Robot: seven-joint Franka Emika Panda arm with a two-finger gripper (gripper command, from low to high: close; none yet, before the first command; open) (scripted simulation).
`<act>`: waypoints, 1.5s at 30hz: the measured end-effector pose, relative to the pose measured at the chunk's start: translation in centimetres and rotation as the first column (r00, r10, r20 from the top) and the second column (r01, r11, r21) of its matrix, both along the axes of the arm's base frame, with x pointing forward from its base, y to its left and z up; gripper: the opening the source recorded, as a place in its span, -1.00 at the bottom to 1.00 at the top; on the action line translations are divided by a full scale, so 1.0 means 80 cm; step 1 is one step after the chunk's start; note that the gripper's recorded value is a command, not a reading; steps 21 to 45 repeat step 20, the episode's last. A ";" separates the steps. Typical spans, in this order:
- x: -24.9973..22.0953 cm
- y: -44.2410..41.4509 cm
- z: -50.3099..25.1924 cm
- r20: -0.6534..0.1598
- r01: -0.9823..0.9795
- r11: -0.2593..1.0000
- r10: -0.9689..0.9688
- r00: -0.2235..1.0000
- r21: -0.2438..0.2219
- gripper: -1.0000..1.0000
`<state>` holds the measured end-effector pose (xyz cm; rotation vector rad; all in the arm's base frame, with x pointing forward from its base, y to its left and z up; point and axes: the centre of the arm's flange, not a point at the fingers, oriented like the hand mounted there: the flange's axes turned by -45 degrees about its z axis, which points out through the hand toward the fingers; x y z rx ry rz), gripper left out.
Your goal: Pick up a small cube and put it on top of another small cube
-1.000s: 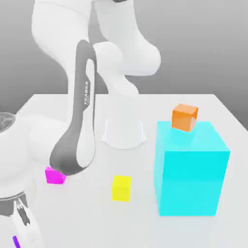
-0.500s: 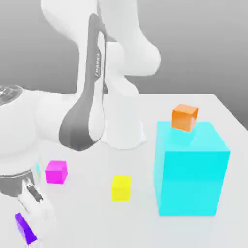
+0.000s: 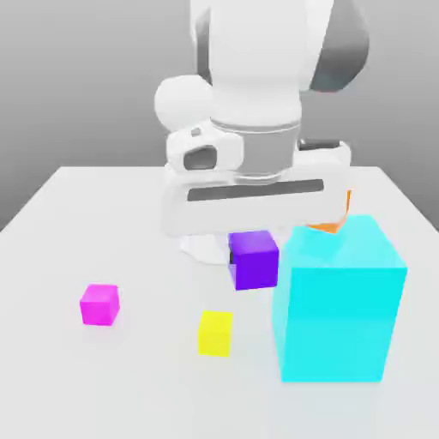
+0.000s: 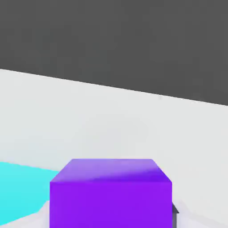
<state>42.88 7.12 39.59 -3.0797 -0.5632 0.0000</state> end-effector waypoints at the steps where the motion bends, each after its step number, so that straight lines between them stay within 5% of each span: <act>1: -0.013 0.014 0.009 0.000 -0.067 0.998 0.067 0.998 0.000 -1.00; 11: -0.166 0.110 0.075 0.002 -0.672 0.740 0.672 0.740 -0.005 -1.00; 16: -0.191 0.119 0.021 0.002 -0.751 0.660 0.751 0.660 -0.006 -1.00; 17: -0.192 0.119 0.008 0.002 -0.753 0.658 0.753 0.658 -0.006 1.00; 45: -0.192 0.119 0.008 0.002 -0.753 0.658 0.753 0.658 -0.006 1.00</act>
